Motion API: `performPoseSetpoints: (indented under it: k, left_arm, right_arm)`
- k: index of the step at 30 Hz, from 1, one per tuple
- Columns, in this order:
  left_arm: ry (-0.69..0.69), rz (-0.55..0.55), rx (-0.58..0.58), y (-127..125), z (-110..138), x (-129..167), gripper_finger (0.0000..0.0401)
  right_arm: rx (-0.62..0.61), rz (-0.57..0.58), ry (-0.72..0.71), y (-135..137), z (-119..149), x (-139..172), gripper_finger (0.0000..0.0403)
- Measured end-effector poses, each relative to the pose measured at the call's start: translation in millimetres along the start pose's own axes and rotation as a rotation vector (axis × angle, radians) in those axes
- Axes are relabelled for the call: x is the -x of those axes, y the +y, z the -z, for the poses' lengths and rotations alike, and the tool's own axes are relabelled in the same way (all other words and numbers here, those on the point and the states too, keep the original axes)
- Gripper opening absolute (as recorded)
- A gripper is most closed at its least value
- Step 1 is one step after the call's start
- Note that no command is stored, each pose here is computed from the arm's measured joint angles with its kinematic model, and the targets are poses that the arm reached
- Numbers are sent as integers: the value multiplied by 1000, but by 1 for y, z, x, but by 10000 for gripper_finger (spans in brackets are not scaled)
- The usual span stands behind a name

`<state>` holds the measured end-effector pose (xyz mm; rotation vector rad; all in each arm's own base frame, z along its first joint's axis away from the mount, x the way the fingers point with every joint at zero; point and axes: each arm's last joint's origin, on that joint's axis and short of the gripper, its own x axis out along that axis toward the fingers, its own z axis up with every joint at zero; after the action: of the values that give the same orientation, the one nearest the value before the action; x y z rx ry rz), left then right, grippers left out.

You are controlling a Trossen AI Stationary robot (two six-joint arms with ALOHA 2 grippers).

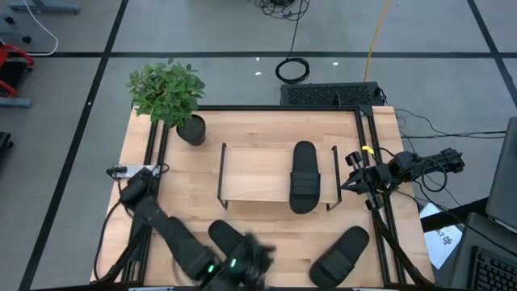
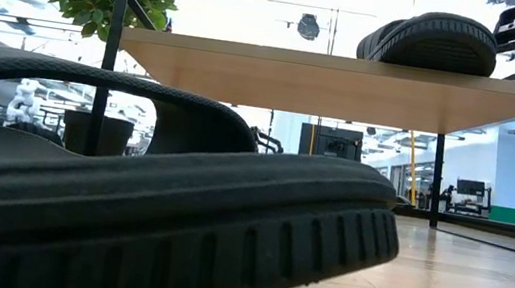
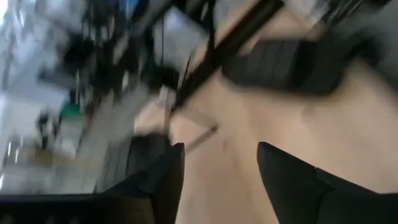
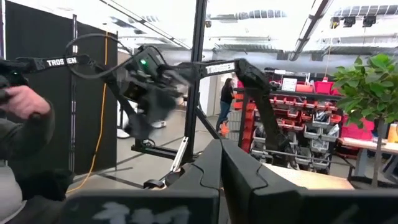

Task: Pick and place slides into the shelf
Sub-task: Put the black slide on the shelf

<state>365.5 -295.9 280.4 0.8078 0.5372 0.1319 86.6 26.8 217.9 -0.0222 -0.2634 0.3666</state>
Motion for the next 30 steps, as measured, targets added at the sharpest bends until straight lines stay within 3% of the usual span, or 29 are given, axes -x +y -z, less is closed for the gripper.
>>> performPoseSetpoints:
  k: [3,6,12,16,21,25,30]
  left_arm:
    - [112,7,66,29,16,-14,192]
    - [113,42,123,48,16,-6,185]
    - [70,134,92,56,12,24,184]
    - [101,52,124,63,22,46,184]
    - [110,-38,266,75,67,67,184]
    - [-18,9,455,72,107,74,184]
    - [-359,300,538,54,137,75,184]
  right_arm:
    - [-5,0,-1,0,0,0,0]
    - [-4,0,0,0,0,0,0]
    - [13,1,1,0,0,0,0]
    - [18,1,4,0,0,0,0]
    - [22,1,7,0,1,0,0]
    - [24,2,6,0,1,0,0]
    - [36,3,4,0,0,0,0]
